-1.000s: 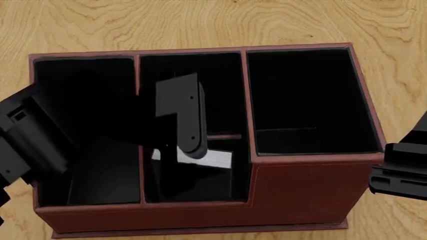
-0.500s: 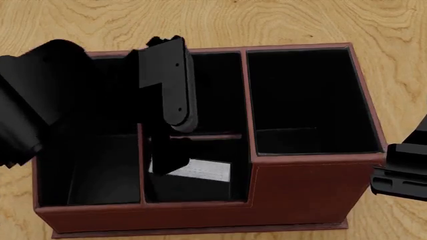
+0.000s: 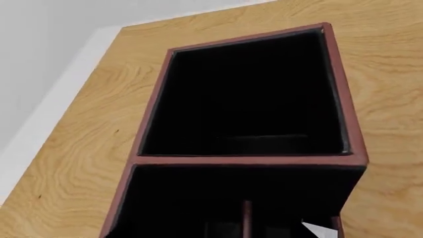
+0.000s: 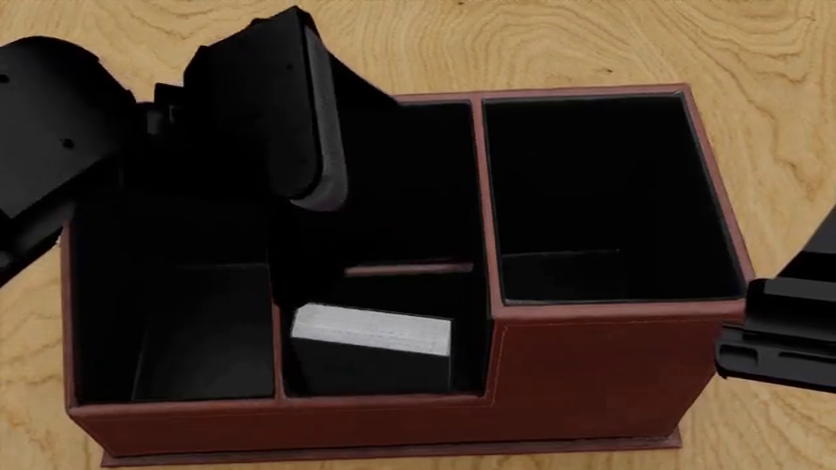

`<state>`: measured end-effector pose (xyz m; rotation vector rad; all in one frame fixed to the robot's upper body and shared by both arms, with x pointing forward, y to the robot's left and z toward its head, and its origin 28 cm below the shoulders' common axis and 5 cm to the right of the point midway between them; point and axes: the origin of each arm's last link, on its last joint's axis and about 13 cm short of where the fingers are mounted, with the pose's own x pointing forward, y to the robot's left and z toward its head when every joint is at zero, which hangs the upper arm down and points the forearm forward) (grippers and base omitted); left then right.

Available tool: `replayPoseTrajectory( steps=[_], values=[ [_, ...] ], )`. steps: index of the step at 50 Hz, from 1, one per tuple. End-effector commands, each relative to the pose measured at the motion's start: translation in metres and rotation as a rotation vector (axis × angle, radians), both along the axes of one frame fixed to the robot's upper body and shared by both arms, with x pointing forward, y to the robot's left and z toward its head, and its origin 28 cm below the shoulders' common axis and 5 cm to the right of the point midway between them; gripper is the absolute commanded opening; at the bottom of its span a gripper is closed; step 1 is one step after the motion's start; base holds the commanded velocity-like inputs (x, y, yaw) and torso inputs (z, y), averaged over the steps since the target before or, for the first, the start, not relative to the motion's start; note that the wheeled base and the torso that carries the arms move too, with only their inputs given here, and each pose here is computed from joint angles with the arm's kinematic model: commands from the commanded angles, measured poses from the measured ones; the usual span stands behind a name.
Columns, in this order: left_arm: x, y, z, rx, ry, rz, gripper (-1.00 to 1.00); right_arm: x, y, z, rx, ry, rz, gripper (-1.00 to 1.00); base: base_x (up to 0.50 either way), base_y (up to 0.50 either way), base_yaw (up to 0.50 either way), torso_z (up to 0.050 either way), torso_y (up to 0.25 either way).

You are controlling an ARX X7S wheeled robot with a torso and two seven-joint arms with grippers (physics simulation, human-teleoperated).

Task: Pick up the book and place it in the back compartment of the caddy.

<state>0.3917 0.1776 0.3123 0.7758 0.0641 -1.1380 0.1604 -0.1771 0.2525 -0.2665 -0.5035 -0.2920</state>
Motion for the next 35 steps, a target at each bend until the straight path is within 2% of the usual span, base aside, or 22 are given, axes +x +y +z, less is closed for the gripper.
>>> replayPoseTrajectory(
  steps=[1,20,35],
  values=[
    [-0.008,0.009,0.007,-0.036,-0.018,0.015,1.00,0.001,0.002,0.000,0.001,-0.002,0.008,1.00,0.00,0.00,0.00,0.000,0.000],
    [-0.025,0.025,0.010,-0.096,-0.051,0.056,1.00,0.000,0.003,-0.002,0.007,-0.002,0.013,1.00,0.00,0.00,0.00,0.000,0.000],
    [-0.053,0.037,0.013,-0.206,-0.085,0.076,1.00,0.000,0.004,-0.002,0.011,-0.006,0.021,1.00,0.00,0.00,0.00,0.000,0.000]
  ],
)
